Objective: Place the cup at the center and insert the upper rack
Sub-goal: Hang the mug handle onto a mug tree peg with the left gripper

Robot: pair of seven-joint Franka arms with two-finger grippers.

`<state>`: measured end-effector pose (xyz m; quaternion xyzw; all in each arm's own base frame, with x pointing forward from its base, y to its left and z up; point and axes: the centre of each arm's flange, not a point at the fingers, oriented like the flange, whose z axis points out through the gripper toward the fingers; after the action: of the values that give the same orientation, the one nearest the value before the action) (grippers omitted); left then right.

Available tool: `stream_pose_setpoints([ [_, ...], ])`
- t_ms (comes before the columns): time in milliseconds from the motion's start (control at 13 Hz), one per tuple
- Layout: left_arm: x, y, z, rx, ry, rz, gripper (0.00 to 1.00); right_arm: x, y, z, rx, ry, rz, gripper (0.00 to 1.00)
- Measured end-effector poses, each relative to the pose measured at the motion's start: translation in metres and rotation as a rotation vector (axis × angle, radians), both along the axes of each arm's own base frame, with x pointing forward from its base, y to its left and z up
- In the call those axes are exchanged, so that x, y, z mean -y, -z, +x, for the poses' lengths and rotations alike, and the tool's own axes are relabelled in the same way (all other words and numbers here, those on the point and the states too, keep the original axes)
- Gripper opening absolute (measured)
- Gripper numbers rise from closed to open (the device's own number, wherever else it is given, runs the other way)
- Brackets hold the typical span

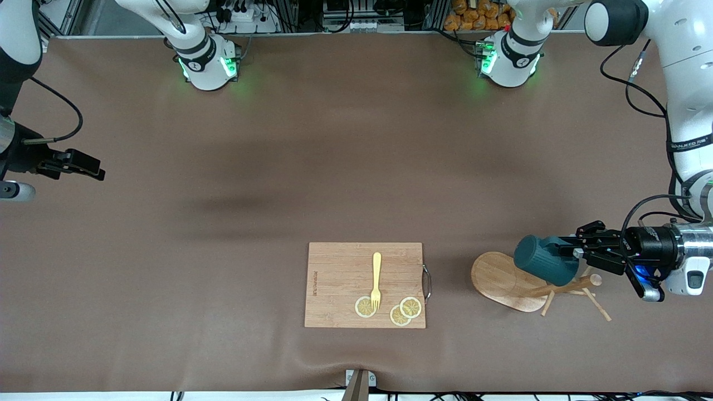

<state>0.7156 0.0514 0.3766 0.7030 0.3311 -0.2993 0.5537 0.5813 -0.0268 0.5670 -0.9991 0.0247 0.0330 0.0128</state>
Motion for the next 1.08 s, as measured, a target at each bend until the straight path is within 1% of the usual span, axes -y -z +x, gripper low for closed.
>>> stream_pose_setpoints([
  [309, -0.006, 0.018, 0.0, 0.019, 0.0, -0.004, 0.21, -0.003, 0.0, 0.0, 0.0, -0.006, 0.001, 1.0],
  [617, -0.026, 0.02, -0.002, 0.021, -0.025, 0.004, 0.21, -0.005, 0.0, 0.0, -0.001, -0.008, 0.001, 1.0],
  [1003, -0.029, 0.024, -0.004, 0.035, -0.025, 0.003, 0.21, -0.005, 0.001, 0.0, -0.002, -0.01, 0.001, 1.0],
  [1081, -0.029, 0.024, -0.004, 0.034, -0.024, 0.002, 0.26, -0.006, 0.001, 0.0, -0.002, -0.012, 0.001, 1.0],
])
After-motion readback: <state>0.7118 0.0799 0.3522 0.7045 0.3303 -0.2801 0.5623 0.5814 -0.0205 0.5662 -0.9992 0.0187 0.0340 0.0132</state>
